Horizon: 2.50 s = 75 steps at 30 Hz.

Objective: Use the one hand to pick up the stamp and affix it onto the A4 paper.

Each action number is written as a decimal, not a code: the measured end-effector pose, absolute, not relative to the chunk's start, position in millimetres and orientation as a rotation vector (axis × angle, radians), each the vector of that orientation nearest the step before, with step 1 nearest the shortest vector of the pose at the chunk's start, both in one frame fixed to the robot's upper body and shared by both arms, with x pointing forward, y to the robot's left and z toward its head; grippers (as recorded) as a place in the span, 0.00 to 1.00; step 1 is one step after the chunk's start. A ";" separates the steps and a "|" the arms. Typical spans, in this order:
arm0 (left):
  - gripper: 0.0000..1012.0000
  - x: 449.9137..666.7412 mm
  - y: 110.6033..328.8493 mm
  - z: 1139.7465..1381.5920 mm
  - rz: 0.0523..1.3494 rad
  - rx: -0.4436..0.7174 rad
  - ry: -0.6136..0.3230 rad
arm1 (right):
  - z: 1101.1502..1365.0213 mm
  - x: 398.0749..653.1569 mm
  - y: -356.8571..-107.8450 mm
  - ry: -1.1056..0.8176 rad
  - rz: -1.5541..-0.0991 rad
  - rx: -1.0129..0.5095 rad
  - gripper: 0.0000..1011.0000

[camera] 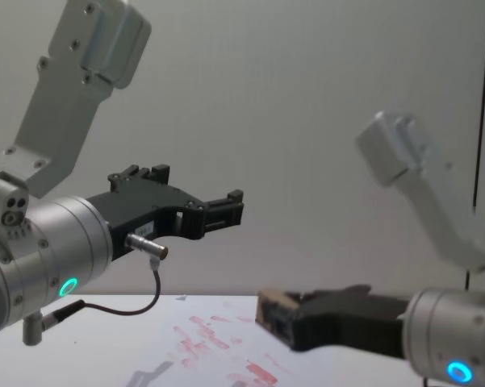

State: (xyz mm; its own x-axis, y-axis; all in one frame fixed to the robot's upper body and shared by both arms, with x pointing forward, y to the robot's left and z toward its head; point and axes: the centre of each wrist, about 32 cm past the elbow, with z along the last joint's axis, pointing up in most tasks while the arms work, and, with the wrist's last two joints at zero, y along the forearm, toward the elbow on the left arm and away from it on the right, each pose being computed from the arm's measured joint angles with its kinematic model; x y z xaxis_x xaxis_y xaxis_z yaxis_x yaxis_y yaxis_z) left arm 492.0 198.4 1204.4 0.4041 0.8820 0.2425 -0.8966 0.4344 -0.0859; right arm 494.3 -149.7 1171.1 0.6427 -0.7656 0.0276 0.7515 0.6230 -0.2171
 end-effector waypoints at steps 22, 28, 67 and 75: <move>0.99 492.0 198.4 1204.4 1.124 0.061 -0.268 | 1139.5 504.1 -119.1 0.115 -0.853 -0.366 0.22; 0.99 492.0 198.4 1204.4 1.124 0.061 -0.268 | 1135.7 502.7 -115.5 0.129 -0.867 -0.365 0.22; 0.99 492.0 198.4 1204.4 1.124 0.061 -0.268 | 1216.6 501.2 -134.2 0.042 -0.939 -0.071 0.22; 0.99 492.0 198.4 1204.4 1.124 0.061 -0.268 | 1215.3 482.8 -164.6 0.059 -1.008 -0.107 0.22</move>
State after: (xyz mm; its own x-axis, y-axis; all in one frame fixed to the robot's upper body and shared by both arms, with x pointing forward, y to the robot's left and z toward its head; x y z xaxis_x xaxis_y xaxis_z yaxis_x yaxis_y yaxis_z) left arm 492.0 198.4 1204.4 0.4038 0.8821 0.2425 -0.8967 0.4341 -0.0860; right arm 482.8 -164.6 1215.3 0.5322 -0.8466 -0.0003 0.8408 0.5286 -0.1167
